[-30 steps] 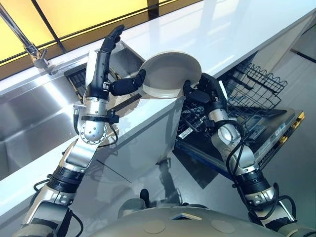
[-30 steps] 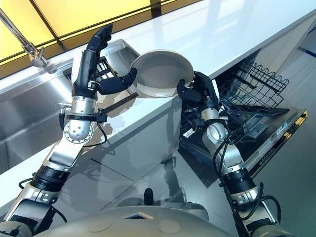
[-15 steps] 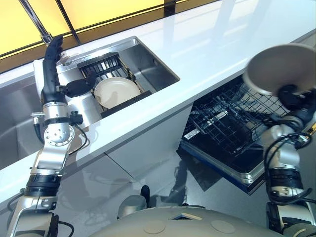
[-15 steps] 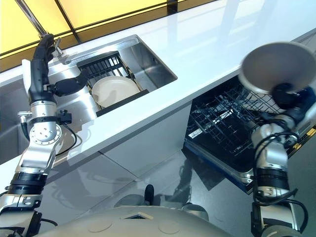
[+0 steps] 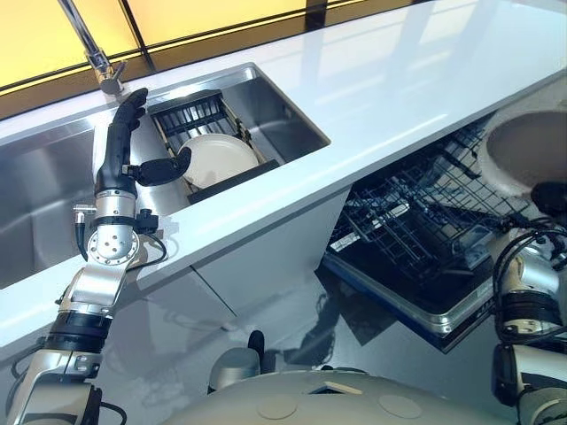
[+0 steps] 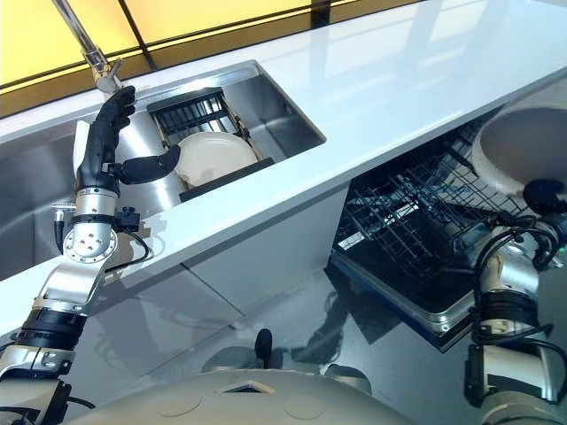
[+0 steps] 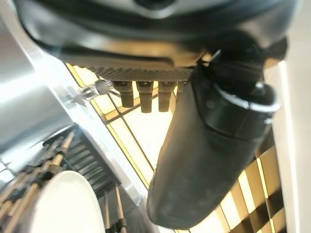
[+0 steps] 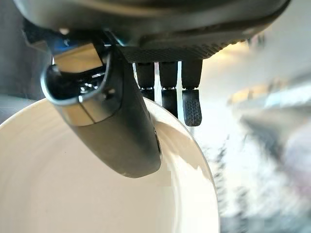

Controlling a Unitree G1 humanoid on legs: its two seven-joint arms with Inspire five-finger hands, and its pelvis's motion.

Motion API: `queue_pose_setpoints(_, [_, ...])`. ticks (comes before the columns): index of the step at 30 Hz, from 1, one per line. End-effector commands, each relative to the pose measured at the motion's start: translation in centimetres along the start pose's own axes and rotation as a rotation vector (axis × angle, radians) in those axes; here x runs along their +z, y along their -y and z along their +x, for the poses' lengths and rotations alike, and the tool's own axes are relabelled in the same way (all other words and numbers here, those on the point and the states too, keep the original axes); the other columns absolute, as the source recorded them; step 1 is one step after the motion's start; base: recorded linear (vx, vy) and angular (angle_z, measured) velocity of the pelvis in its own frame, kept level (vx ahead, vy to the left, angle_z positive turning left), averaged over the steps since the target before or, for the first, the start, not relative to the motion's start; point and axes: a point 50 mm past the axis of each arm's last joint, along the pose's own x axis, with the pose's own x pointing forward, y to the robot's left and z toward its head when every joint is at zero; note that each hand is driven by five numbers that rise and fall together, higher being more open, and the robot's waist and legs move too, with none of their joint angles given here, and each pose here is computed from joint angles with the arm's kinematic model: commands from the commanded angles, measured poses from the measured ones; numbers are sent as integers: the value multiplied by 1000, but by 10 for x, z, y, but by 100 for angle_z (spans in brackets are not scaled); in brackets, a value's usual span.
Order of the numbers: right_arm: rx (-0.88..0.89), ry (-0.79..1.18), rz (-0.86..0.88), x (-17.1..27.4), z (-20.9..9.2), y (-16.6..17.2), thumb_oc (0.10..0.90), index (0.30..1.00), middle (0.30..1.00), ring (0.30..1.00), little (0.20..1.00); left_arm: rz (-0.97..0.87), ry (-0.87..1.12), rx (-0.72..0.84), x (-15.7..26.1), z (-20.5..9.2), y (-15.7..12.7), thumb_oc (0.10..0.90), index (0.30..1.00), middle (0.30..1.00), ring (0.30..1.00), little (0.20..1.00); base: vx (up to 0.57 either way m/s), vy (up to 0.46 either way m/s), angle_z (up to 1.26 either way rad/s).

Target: Pick up plates and place into dishwasher.

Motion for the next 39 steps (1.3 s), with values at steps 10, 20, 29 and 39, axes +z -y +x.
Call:
queue_pose_setpoints(10, [-156,51,-906,52,55,80,100,300,300,300,200,1,342,13,67,25,-41,800,900,900,900,900,-5,-109,17])
queue_pose_setpoints(20, [-198,170,-1105,66,54,71,100,300,300,300,200,2,371,-39,69,17,-43,800,900,900,900,900,14,-39,16])
queue_pose_setpoints(29, [-173,455,-1258,107,38,36,100,300,300,300,200,-22,325,-88,55,5,-28,800,900,900,900,900,52,54,12])
queue_pose_setpoints(39, [-253,734,-1596,127,23,12,100,300,300,300,200,-18,305,-139,49,-1,-24,800,900,900,900,900,29,48,7])
